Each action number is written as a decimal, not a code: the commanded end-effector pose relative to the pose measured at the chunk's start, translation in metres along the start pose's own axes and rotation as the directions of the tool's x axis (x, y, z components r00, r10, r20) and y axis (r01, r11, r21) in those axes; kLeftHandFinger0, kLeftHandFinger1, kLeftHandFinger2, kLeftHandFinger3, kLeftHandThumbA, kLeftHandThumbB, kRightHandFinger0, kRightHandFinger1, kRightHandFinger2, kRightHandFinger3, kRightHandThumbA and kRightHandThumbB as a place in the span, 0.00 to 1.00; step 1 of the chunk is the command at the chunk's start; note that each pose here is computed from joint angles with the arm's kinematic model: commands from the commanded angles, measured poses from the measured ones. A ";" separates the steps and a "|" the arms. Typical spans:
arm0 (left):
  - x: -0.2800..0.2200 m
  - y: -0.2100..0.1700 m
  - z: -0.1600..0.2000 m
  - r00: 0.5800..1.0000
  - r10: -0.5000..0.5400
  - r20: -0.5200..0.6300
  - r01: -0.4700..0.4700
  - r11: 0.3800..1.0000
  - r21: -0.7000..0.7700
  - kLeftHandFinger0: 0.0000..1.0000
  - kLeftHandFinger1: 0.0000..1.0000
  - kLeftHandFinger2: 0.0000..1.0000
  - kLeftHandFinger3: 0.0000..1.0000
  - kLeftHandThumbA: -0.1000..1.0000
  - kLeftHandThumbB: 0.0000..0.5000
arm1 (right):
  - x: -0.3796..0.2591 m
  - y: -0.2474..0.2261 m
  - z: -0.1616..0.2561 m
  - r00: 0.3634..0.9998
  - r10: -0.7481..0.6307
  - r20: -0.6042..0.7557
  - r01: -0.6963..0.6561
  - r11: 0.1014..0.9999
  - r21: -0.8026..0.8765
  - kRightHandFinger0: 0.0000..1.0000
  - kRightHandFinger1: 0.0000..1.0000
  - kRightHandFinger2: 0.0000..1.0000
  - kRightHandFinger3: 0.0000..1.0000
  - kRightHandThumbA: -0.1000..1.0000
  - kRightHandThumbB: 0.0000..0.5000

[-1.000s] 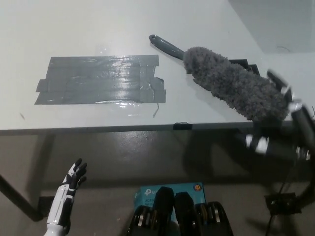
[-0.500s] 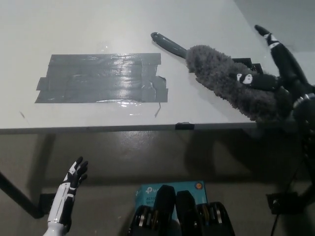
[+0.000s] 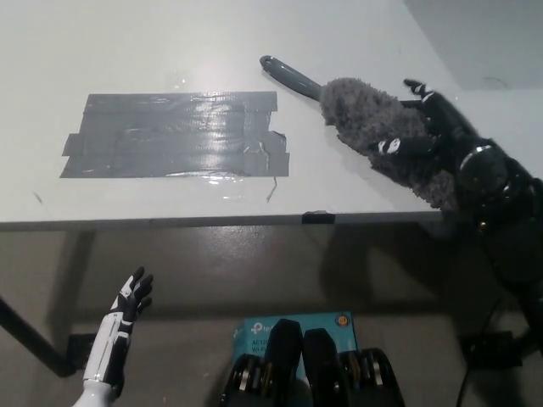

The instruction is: A grey duster is kept infront of the robot in the middle of the table and the robot extends its right arm to grab the duster, picks it up and hands it to a person

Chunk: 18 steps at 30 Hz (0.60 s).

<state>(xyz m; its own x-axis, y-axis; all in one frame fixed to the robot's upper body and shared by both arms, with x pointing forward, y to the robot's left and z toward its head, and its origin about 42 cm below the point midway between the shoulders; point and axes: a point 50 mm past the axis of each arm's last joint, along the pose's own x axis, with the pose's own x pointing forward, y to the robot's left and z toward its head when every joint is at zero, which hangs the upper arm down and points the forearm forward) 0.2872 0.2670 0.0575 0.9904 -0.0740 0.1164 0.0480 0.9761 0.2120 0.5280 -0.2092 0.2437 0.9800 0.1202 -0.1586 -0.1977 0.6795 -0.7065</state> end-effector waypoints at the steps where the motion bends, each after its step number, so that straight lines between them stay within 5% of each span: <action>1: 0.006 0.003 0.008 0.999 -0.008 0.051 0.008 1.000 0.005 1.00 1.00 1.00 1.00 1.00 0.77 | 0.013 -0.014 0.019 1.000 -0.007 0.003 0.007 0.998 -0.062 1.00 1.00 1.00 1.00 0.96 1.00; 6: 0.007 0.004 0.009 0.999 -0.011 0.052 0.011 1.000 0.002 1.00 1.00 1.00 1.00 1.00 0.76 | 0.020 -0.008 0.004 0.998 0.027 -0.056 -0.034 0.991 -0.129 1.00 1.00 1.00 1.00 0.92 1.00; 18: 0.012 0.007 0.013 0.997 -0.014 0.074 0.013 1.000 0.014 1.00 1.00 1.00 1.00 1.00 0.75 | 0.026 0.008 -0.034 0.971 -0.059 -0.230 -0.052 0.892 -0.448 1.00 1.00 1.00 1.00 0.63 1.00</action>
<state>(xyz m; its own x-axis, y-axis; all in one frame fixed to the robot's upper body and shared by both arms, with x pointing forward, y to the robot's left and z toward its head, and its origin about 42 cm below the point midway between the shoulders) 0.2931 0.2661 0.0619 0.9882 -0.0792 0.1311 0.0499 0.9758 0.2129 0.5468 -0.2053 0.2133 0.9530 0.0371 -0.3007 -0.2903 0.3961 -0.8711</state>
